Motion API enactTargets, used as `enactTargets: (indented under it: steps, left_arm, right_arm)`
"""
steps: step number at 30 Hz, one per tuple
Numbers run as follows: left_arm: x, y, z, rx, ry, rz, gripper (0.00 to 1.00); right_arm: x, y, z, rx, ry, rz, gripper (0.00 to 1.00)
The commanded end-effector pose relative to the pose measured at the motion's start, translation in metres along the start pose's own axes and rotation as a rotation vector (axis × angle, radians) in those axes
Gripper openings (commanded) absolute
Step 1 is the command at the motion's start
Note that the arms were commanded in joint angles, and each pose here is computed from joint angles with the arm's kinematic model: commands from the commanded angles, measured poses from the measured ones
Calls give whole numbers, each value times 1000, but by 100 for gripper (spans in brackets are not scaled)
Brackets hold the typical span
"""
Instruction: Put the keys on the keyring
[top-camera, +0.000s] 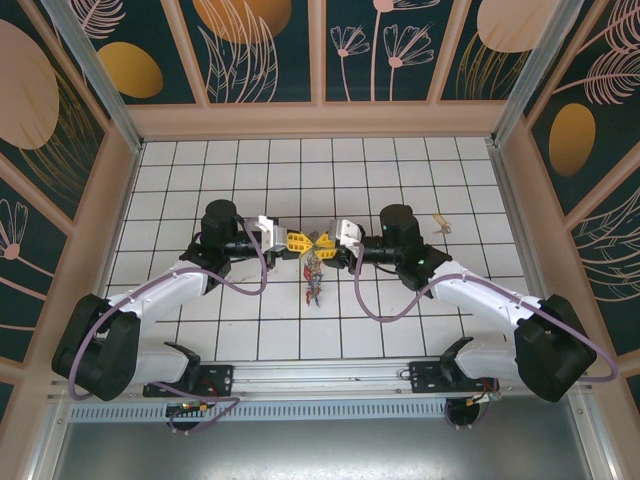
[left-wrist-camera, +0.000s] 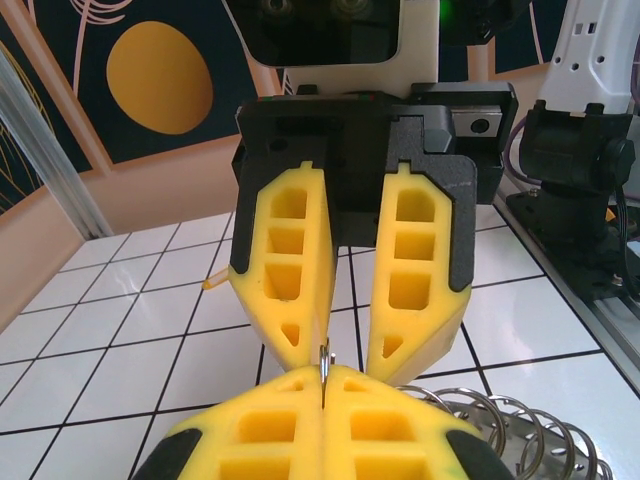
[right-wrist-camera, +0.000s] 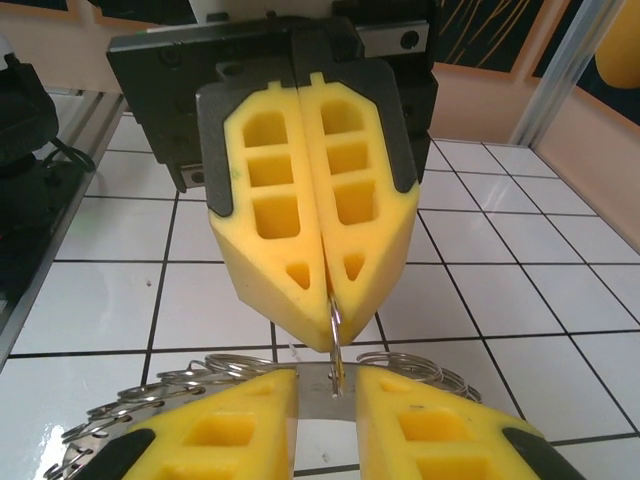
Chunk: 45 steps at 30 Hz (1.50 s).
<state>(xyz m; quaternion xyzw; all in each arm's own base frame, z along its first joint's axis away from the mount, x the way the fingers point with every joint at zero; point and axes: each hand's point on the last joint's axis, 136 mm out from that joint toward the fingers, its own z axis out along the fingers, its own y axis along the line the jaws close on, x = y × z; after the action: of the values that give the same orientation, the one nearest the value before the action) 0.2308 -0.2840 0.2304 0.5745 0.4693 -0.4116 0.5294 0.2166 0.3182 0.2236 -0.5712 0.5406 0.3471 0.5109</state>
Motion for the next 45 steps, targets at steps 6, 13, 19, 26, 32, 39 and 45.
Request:
enactTargets:
  steps: [6, 13, 19, 26, 32, 39, 45]
  left_arm:
    - [-16, -6, 0, 41, -51, 49, 0]
    - [-14, -7, 0, 45, -44, 36, 0]
    - [2, -10, 0, 67, 44, 1, 31]
    - [5, -7, -2, 18, 68, 25, 35]
    - [7, 0, 1, 14, 73, 26, 36]
    - [2, 2, 3, 24, 49, 41, 31]
    - [5, 1, 4, 33, 49, 25, 30]
  right_arm:
    - [-14, -1, 2, -29, -55, -22, 10]
    - [-14, -3, 2, -12, -57, -36, 0]
    - [-7, -10, -3, 52, -9, -63, 0]
    - [1, -14, -12, 106, 54, -91, 0]
    - [-5, -10, -13, 88, 27, -93, 0]
    - [-10, -8, -8, 68, 4, -93, 0]
    - [-17, -8, -5, 58, -32, -95, 0]
